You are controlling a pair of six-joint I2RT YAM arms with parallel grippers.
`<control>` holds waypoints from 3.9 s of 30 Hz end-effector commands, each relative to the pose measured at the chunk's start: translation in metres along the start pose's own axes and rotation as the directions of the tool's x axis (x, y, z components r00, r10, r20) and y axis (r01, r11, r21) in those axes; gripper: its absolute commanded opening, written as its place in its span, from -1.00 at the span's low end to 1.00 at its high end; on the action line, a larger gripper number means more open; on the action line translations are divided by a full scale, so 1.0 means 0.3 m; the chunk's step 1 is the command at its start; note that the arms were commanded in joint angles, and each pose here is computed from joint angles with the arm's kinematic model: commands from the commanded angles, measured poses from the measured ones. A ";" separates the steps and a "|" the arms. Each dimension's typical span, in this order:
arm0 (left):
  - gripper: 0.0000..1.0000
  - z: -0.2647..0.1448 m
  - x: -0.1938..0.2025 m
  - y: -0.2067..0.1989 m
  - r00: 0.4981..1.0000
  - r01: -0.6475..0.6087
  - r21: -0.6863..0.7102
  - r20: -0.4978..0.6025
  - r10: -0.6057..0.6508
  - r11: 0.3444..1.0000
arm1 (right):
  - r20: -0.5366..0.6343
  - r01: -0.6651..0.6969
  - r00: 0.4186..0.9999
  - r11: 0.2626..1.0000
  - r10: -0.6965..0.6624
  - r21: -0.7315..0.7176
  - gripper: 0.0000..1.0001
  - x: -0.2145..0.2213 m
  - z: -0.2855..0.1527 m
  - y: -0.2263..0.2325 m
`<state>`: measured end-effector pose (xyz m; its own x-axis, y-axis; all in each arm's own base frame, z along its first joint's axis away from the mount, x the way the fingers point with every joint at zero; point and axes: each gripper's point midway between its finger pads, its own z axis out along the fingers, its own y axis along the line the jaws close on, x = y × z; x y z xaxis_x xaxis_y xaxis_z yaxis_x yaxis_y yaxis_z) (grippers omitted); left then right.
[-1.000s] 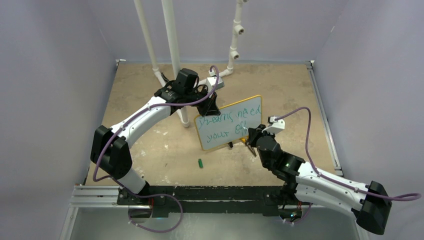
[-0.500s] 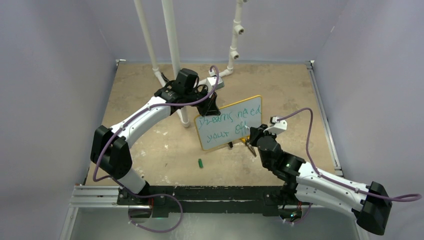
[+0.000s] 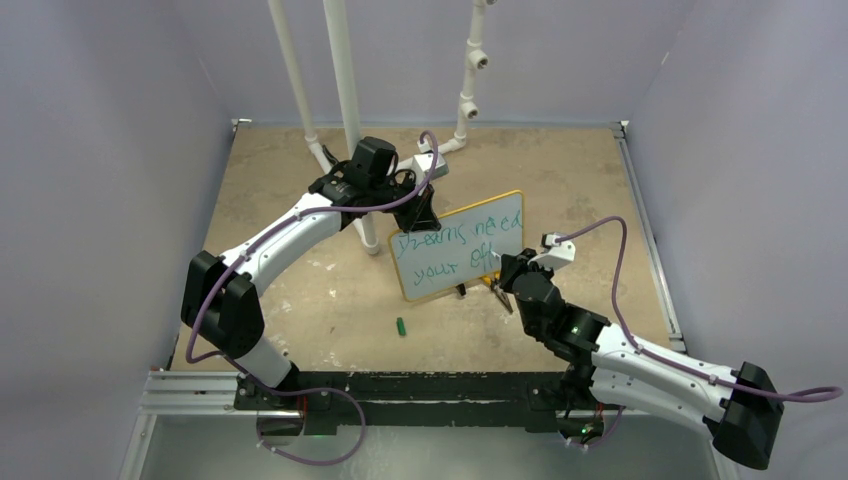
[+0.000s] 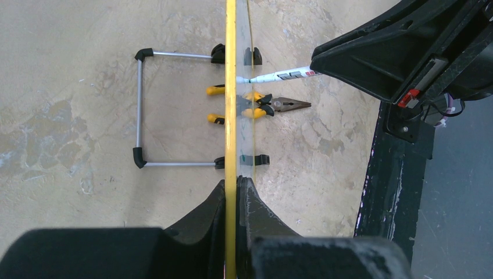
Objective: Write a sentence on the whiteboard
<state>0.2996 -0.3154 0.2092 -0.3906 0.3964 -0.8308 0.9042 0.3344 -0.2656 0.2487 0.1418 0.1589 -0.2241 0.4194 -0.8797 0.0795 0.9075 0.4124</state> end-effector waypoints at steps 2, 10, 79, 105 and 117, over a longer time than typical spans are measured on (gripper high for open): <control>-1.00 -0.032 -0.001 0.033 1.000 -0.028 -0.038 0.010 0.028 0.999 | 0.033 -0.017 0.999 0.999 0.016 0.043 -1.00 -0.016 0.006 -0.024; -1.00 -0.032 -0.007 0.035 1.000 -0.024 -0.041 0.017 0.025 0.999 | 0.035 -0.028 0.999 0.999 0.027 0.042 -1.00 -0.019 0.005 -0.022; -1.00 0.134 -0.089 -0.043 0.996 -0.091 0.029 -0.005 0.092 0.995 | 0.044 -0.034 0.998 0.999 0.034 0.002 -1.00 -0.029 0.010 -0.016; -1.00 0.126 -0.091 -0.049 0.995 -0.096 0.030 -0.002 0.096 0.995 | 0.095 -0.065 0.994 0.995 0.058 0.080 -1.00 -0.070 0.013 -0.049; -1.00 0.129 -0.089 -0.050 0.996 -0.095 0.034 -0.003 0.095 0.995 | 0.106 -0.052 0.993 0.999 0.051 0.005 -1.00 -0.092 0.012 0.000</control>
<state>0.3069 -0.3643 0.2111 -0.3580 0.4230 -0.8324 0.9207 0.3085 -0.2392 0.2519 0.1237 0.1601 -0.1674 0.4162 -0.8937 0.1233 0.9082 0.3999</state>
